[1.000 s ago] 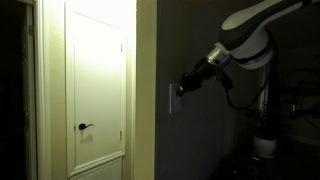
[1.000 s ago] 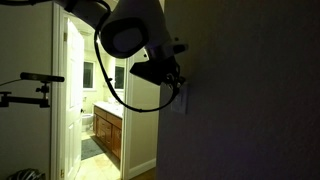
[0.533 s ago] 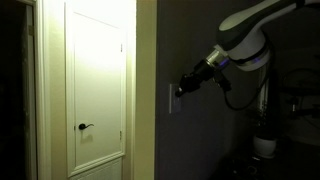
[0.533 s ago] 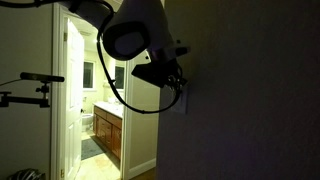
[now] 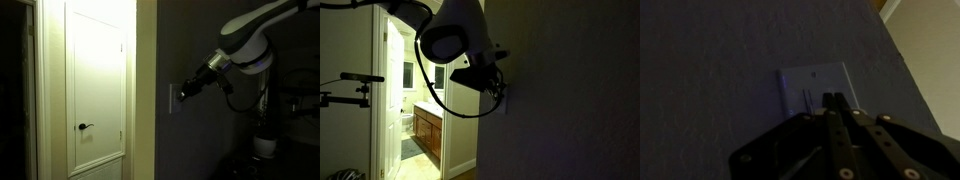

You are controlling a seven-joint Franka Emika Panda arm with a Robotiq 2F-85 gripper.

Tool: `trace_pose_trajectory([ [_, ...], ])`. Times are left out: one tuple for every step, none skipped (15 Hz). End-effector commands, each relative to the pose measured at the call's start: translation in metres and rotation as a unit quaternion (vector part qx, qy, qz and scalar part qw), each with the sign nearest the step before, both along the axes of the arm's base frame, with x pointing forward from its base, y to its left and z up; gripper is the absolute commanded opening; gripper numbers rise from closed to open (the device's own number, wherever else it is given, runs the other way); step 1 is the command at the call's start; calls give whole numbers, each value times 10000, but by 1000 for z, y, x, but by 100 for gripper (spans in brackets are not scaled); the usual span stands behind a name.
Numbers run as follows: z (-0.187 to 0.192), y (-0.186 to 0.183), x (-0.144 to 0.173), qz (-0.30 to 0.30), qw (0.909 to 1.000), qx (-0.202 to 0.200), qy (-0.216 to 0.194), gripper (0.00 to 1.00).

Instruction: Push the switch

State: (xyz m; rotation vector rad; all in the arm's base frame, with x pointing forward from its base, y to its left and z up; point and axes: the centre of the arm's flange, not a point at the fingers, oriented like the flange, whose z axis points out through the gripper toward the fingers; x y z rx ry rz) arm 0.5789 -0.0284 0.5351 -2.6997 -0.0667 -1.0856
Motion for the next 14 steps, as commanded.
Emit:
trace_pose_trajectory([
  [-15,-12,-44,221,9992,-143,286,6],
  [-22,-15,-51,235,9988,-168,394,6],
  [-27,-18,-58,237,9982,-200,517,6],
  [-33,-20,-65,274,9973,-193,660,6],
  [-38,-22,-70,260,9964,-238,769,6],
  [-43,-25,-76,314,9945,-275,957,6],
  [-49,-27,-81,343,9926,-343,1116,6],
  [-54,-29,-86,408,9902,-393,1278,6],
  [-59,-31,-90,455,9877,-435,1428,6],
  [-62,-32,-94,482,9857,-479,1541,6],
  [-65,-33,-97,507,9838,-515,1639,8],
  [-67,-34,-99,532,9822,-555,1713,30],
  [-68,-34,-102,561,9808,-592,1769,33],
  [-70,-34,-104,585,9795,-622,1823,29],
])
